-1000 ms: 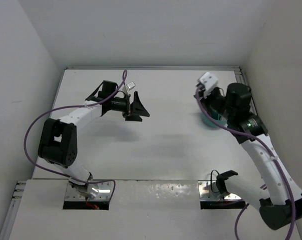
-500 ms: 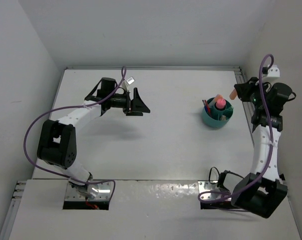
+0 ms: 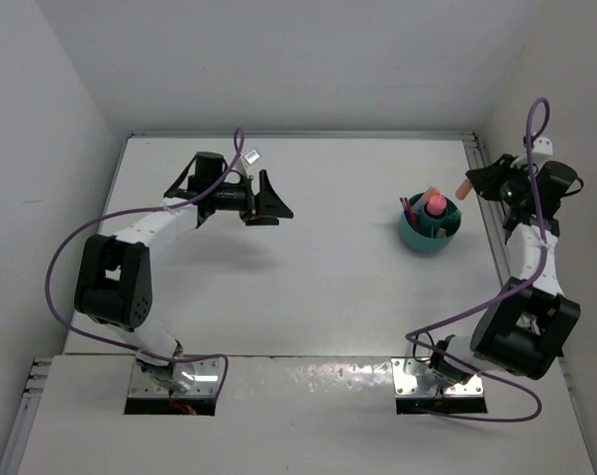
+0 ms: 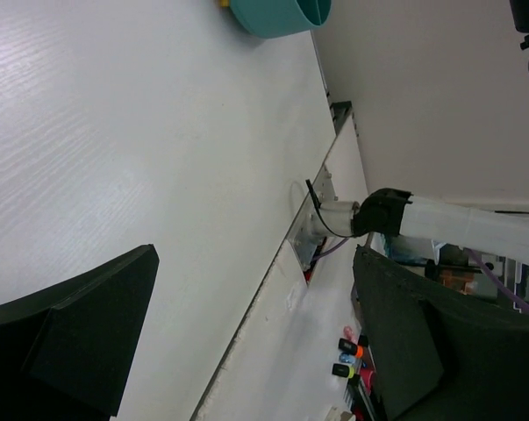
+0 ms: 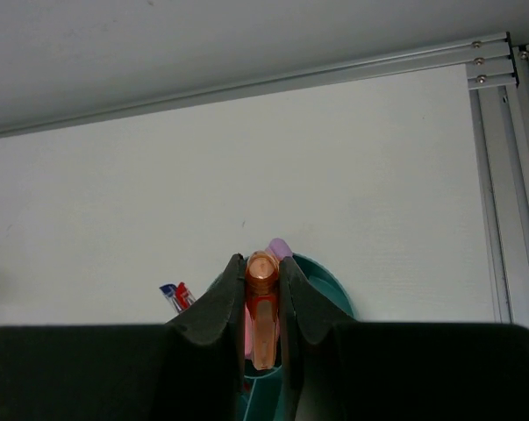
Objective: Sort the stationery into containers
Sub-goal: Place the stationery in the storage box.
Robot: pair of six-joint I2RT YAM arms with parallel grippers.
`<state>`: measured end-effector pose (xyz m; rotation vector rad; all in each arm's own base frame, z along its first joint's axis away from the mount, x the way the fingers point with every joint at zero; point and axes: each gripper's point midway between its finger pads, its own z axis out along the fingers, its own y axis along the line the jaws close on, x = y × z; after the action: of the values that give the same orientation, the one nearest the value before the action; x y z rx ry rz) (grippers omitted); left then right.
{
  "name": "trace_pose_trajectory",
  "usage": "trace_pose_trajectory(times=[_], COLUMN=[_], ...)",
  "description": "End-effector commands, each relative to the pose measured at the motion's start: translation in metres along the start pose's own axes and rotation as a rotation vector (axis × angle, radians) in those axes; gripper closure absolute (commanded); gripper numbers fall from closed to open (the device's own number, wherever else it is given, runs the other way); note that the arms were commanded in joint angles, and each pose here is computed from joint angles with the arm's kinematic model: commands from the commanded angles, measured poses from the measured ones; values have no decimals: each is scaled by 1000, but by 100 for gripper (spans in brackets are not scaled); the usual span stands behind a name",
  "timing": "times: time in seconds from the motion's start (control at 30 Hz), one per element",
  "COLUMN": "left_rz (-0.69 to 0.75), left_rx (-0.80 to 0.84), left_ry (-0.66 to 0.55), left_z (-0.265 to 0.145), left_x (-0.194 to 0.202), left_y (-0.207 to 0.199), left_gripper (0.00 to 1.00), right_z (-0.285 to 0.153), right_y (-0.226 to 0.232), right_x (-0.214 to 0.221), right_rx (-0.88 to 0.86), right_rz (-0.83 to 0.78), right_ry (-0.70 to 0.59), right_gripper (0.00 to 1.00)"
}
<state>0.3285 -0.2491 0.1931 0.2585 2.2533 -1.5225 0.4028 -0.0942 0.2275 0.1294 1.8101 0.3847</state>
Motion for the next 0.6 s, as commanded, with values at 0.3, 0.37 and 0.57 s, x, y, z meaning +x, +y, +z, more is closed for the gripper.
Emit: trace_pose_trajectory(times=[0.3, 0.37, 0.57], left_rz=[24, 30, 29], left_rx=[-54, -63, -72], left_ry=[-3, 1, 3], left_z=[-5, -4, -4], left_x=[-12, -14, -17], left_y=[23, 26, 31], left_gripper=[0, 0, 0], right_z=[28, 32, 45], right_y=[-20, -20, -25], right_x=[6, 17, 48], right_rx=[-22, -26, -28], right_rz=[-112, -122, -131], right_ry=[7, 24, 80], right_gripper=[100, 100, 100])
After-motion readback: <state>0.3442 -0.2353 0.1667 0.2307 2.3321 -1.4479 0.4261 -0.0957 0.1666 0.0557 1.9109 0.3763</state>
